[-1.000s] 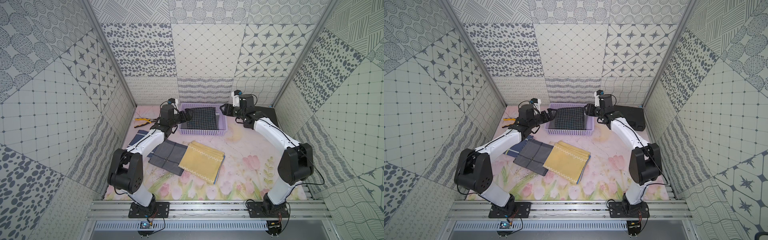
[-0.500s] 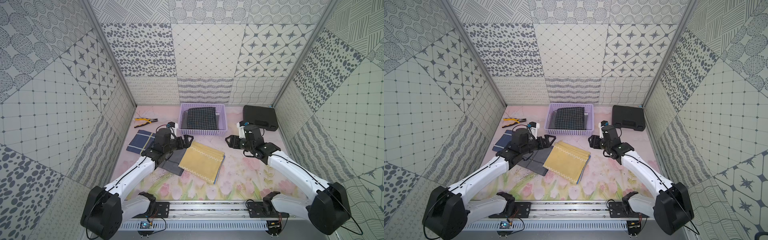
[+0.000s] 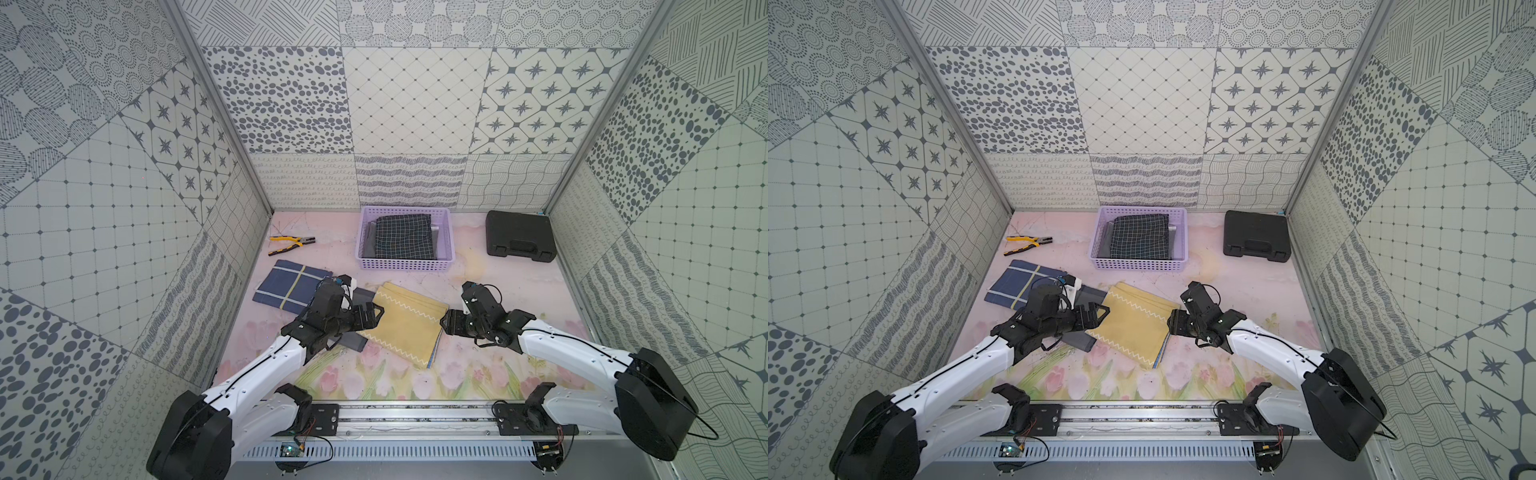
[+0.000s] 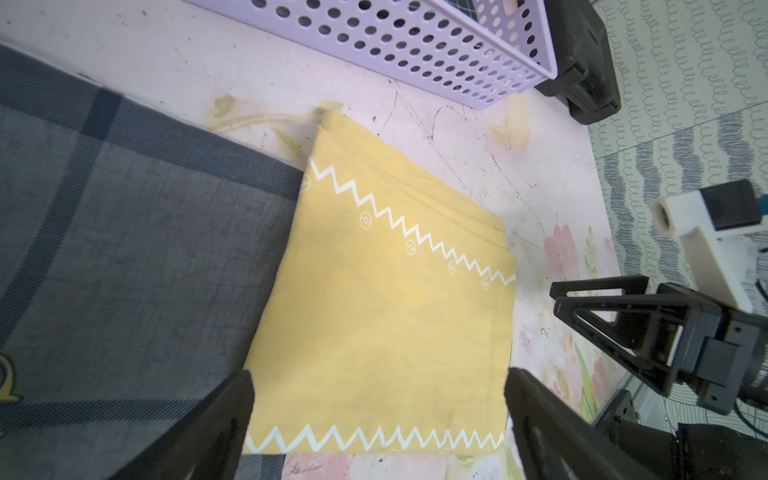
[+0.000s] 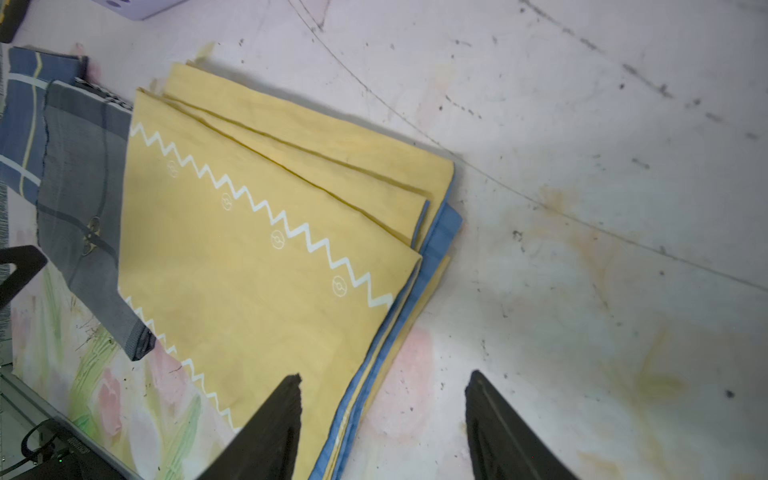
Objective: Put the folded pillowcase in the basket
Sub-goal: Pick up the pillowcase from the center of the board.
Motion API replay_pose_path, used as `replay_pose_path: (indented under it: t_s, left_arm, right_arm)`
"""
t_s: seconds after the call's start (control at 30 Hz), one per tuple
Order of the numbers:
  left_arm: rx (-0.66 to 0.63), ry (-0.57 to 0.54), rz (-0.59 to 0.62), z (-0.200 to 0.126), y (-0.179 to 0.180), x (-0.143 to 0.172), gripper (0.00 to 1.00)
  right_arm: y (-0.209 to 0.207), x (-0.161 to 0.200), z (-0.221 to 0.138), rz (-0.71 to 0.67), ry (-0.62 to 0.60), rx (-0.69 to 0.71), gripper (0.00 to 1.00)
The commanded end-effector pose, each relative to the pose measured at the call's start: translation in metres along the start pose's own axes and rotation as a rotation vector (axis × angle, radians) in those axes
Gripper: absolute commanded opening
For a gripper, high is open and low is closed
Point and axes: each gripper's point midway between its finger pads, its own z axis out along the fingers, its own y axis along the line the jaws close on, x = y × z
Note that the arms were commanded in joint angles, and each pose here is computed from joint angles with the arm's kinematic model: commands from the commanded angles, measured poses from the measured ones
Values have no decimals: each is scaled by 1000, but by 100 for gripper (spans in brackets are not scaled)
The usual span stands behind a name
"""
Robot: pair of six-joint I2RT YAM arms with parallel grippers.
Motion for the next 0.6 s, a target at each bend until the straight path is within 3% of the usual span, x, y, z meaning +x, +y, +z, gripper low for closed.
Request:
replay_pose_path:
  t_s: [0.0,0.57]
  left_arm:
    - [-4,-29,-19,-3,5,5,99]
    - [1,-42,-30,-6,7,11,99]
  right_arm:
    - [6,4,9,54,-3,-25,65]
    - [19,18,44,91,60,-57,55]
